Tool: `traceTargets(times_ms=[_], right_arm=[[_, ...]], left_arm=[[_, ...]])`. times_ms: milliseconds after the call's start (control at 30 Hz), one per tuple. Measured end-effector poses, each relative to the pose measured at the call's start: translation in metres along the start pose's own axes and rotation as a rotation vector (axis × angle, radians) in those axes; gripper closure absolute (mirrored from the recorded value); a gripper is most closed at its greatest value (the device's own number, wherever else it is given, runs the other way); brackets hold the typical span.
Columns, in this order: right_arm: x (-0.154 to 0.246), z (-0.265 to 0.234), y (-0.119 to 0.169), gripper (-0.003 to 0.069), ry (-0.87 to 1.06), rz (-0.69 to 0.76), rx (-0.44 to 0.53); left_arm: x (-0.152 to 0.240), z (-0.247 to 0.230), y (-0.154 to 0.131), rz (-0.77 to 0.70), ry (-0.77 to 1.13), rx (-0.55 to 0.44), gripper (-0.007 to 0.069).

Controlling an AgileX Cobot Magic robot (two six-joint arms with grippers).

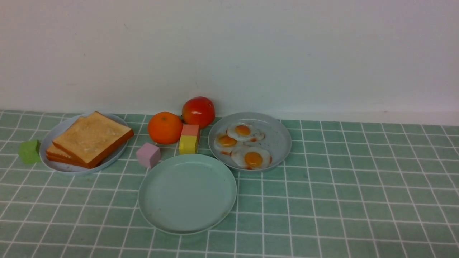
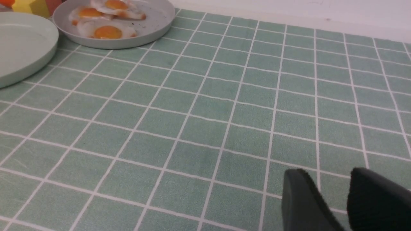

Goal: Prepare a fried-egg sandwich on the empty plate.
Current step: Use the left arm to grab a slice of bread

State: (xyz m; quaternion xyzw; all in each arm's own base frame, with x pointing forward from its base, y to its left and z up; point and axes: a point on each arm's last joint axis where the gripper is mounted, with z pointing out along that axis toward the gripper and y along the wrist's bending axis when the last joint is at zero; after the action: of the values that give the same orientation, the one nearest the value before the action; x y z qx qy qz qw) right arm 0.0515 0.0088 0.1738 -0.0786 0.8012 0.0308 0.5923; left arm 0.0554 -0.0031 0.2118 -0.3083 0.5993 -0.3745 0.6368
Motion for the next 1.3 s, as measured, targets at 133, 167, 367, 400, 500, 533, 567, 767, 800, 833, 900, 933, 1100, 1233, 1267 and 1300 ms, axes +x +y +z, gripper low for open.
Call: traceTargets(times_ms=[133,167,367,400,500,533,567,767,800,833,900,933,1100,1233,1267,1300], right_arm=[[0.000,0.000,0.000,0.0419,0.000,0.000,0.000],[0.000,0.000,0.000,0.0419,0.000,0.000,0.000],[0.000,0.000,0.000,0.0419,0.000,0.000,0.000],[0.000,0.000,0.000,0.0419,0.000,0.000,0.000],[0.000,0.000,0.000,0.0419,0.000,0.000,0.000],[0.000,0.000,0.000,0.0419,-0.001,0.000,0.000],[0.000,0.000,0.000,0.0419,-0.005,0.000,0.000],[-0.009,0.000,0.003,0.0419,-0.117,0.249,-0.044],[-0.012,0.000,0.003,0.0419,-0.148,0.315,-0.055],[-0.014,0.000,0.003,0.0419,-0.165,0.361,-0.061],[-0.018,-0.001,0.002,0.0419,-0.215,0.472,-0.076],[-0.021,-0.002,0.002,0.0419,-0.241,0.533,-0.085],[-0.027,-0.004,0.000,0.0419,-0.297,0.702,-0.114],[-0.056,-0.015,0.010,0.0510,-0.189,0.638,-0.209],[-0.068,-0.017,0.012,0.0548,-0.138,0.584,-0.229],[-0.085,-0.019,0.015,0.0597,-0.082,0.521,-0.247]], left_arm=[[-0.009,-0.003,-0.032,0.154,0.096,0.038,0.0517],[-0.014,-0.002,-0.042,0.220,0.126,0.036,0.0545],[-0.022,0.036,-0.078,0.595,0.587,-0.135,0.0638],[-0.022,0.043,-0.080,0.630,0.671,-0.163,0.0638],[-0.020,0.061,-0.087,0.672,0.809,-0.184,0.0638],[-0.019,0.067,-0.091,0.682,0.836,-0.171,0.0638],[-0.018,0.071,-0.094,0.691,0.852,-0.157,0.0638],[-0.007,0.094,-0.104,0.748,0.845,-0.068,0.0638],[-0.006,0.097,-0.103,0.747,0.842,-0.070,0.0638],[-0.005,0.098,-0.102,0.742,0.847,-0.072,0.0638],[-0.002,0.100,-0.102,0.729,0.862,-0.068,0.0638],[0.001,0.099,-0.104,0.728,0.879,-0.055,0.0638],[0.007,0.098,-0.106,0.757,0.920,-0.017,0.0638],[0.015,0.116,-0.100,0.764,0.972,-0.070,0.0638],[0.018,0.122,-0.100,0.769,0.993,-0.083,0.0638],[0.022,0.132,-0.099,0.775,1.027,-0.104,0.0638]])
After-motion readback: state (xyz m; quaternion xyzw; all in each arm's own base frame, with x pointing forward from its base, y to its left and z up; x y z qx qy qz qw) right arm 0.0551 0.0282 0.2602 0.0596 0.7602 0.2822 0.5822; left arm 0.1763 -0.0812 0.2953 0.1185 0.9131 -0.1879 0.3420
